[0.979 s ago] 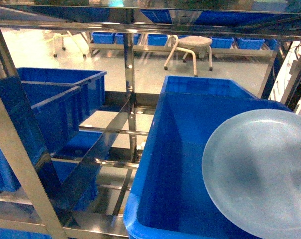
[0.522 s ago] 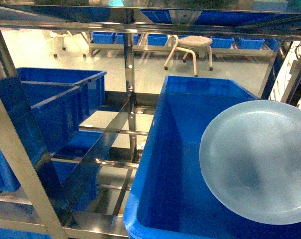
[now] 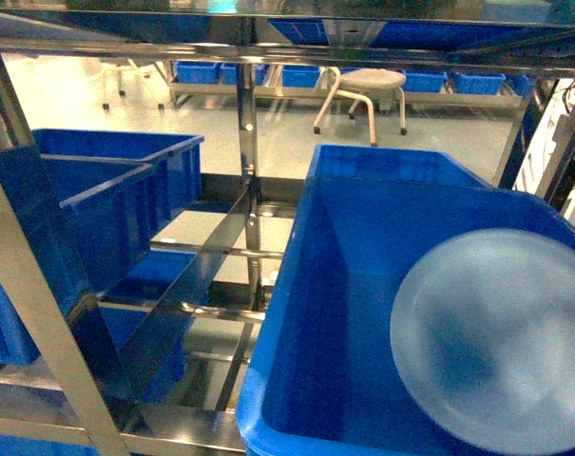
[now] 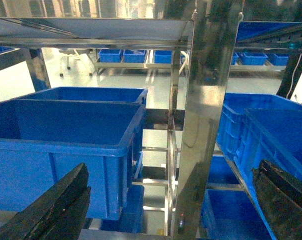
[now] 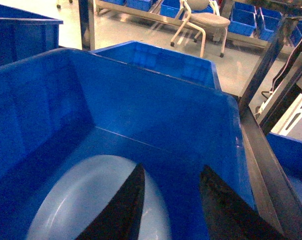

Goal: Place blue tray on left shelf second layer neatly

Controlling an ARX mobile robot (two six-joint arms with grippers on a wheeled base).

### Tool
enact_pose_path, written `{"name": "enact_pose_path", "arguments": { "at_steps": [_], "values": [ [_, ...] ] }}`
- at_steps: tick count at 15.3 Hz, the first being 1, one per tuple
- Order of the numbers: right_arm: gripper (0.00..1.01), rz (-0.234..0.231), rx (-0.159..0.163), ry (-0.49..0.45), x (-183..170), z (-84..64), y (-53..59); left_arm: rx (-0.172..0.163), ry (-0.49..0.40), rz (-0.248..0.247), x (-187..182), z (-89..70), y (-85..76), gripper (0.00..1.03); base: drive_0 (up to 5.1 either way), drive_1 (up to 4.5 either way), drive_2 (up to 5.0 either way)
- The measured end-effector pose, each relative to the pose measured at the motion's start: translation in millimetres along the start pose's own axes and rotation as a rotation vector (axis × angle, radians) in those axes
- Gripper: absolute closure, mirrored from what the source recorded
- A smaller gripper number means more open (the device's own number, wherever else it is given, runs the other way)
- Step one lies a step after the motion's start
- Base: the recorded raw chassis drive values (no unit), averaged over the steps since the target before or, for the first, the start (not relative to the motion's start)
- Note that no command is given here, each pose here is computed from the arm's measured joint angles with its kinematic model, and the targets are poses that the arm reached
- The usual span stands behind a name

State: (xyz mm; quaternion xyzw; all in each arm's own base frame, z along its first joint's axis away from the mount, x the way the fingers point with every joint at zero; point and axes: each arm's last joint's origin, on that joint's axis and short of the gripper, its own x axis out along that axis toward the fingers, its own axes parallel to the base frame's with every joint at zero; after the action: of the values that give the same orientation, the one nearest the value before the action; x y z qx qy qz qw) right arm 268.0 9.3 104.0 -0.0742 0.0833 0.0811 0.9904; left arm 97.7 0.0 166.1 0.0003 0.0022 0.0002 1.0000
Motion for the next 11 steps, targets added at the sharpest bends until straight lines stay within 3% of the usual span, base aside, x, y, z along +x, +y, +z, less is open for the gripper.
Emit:
{"name": "enact_pose_path", "arguments": {
  "at_steps": [3, 6, 11],
  "values": [
    [0.34, 0.0, 0.0, 0.0, 0.0, 0.0, -0.1, 0.0, 0.0, 0.0, 0.0, 0.0, 0.0, 0.05, 0.0, 0.0, 0.0],
    [0.01, 0.005, -0.005, -0.005, -3.9, 1.7, 2.0, 0.0, 0.0, 0.0, 0.0, 0.0, 0.0, 0.05, 0.0, 0.0, 0.0],
    [0.03, -0.01, -0.011, -0.052, -25.2, 15.1, 0.3, 0.0, 0.0, 0.0, 0.0, 0.0, 0.0, 0.05, 0.0, 0.0, 0.0]
  ]
}}
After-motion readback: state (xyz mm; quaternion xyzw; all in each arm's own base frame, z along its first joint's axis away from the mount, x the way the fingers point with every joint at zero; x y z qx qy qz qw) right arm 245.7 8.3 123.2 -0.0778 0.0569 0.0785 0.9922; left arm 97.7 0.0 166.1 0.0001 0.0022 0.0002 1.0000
